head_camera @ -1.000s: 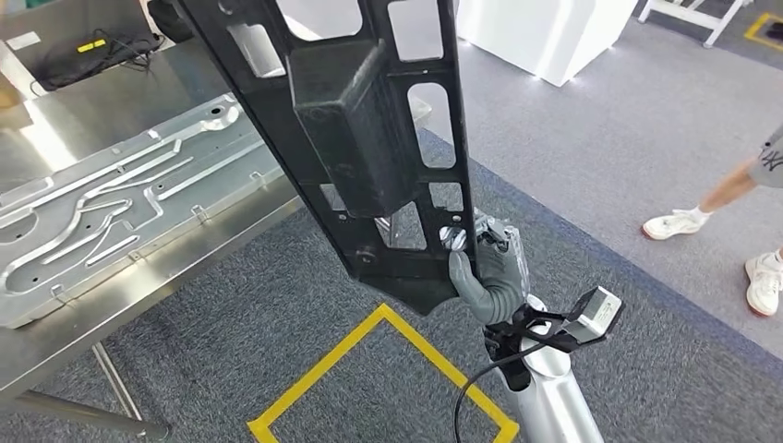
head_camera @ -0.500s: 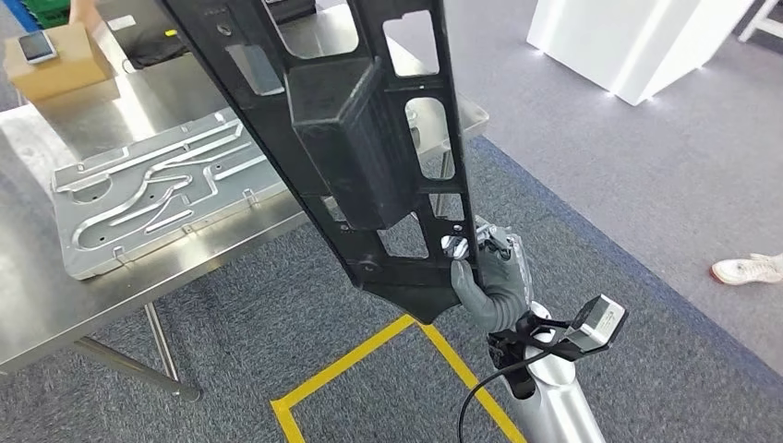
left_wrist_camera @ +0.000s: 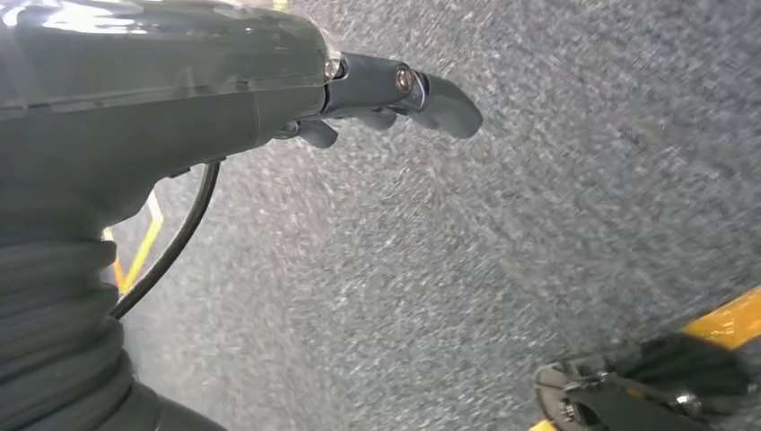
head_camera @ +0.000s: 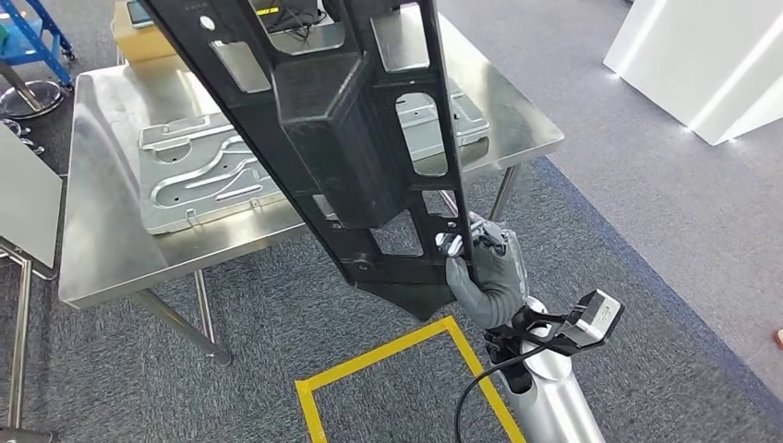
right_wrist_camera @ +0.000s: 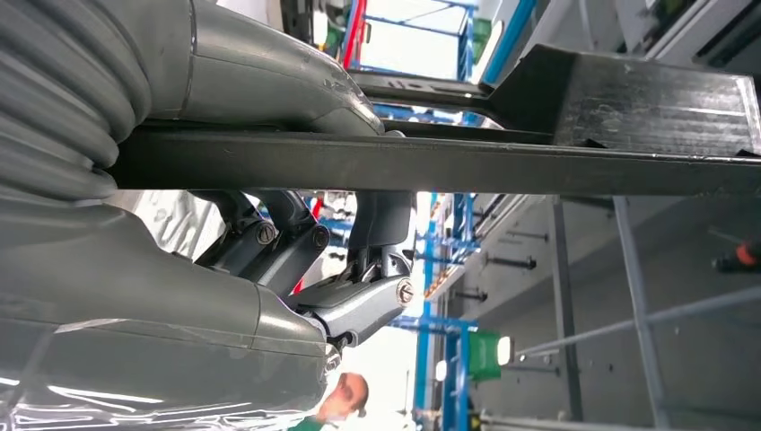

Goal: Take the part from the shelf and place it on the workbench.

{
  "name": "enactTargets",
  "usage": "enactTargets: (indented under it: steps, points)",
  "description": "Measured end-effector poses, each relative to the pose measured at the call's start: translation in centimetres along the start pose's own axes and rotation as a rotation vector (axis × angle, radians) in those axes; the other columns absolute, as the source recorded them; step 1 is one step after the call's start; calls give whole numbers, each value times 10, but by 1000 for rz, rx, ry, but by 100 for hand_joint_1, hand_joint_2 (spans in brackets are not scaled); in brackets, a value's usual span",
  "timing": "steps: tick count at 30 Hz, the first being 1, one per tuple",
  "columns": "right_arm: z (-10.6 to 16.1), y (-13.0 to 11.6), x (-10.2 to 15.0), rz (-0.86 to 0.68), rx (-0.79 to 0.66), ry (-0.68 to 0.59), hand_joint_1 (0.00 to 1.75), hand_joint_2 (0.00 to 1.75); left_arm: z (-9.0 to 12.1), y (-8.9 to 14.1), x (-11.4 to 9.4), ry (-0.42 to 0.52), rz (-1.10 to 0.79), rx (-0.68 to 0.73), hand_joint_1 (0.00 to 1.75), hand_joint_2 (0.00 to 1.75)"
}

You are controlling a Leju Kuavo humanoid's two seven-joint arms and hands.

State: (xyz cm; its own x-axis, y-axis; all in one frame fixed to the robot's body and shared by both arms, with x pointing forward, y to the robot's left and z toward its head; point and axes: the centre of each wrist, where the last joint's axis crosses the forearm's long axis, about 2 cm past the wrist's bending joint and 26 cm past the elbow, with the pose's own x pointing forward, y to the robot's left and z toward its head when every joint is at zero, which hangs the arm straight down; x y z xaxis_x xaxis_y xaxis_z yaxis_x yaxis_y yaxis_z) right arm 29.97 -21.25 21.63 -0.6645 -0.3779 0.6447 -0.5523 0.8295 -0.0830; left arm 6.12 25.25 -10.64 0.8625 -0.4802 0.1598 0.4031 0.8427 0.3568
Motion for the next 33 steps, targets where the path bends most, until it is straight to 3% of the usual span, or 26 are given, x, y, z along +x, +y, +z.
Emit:
enactTargets:
  steps: [5,11,18,23,33]
  points:
    - [3,-1,-2,-1,4,12,175,175,-1,4,17,-71,6,22,0,175]
    - [4,-1,-2,-2,5,16,175,175,-1,5,27,-90,7,24,0,175]
    - [4,-1,-3,-1,6,10,175,175,0,3,23,-44,6,16,0,175]
    - [5,-1,-3,0,6,13,175,175,1,-1,8,0,3,4,0,175]
    - [3,-2,-3,7,9,10,175,175,1,-1,5,0,5,5,0,175]
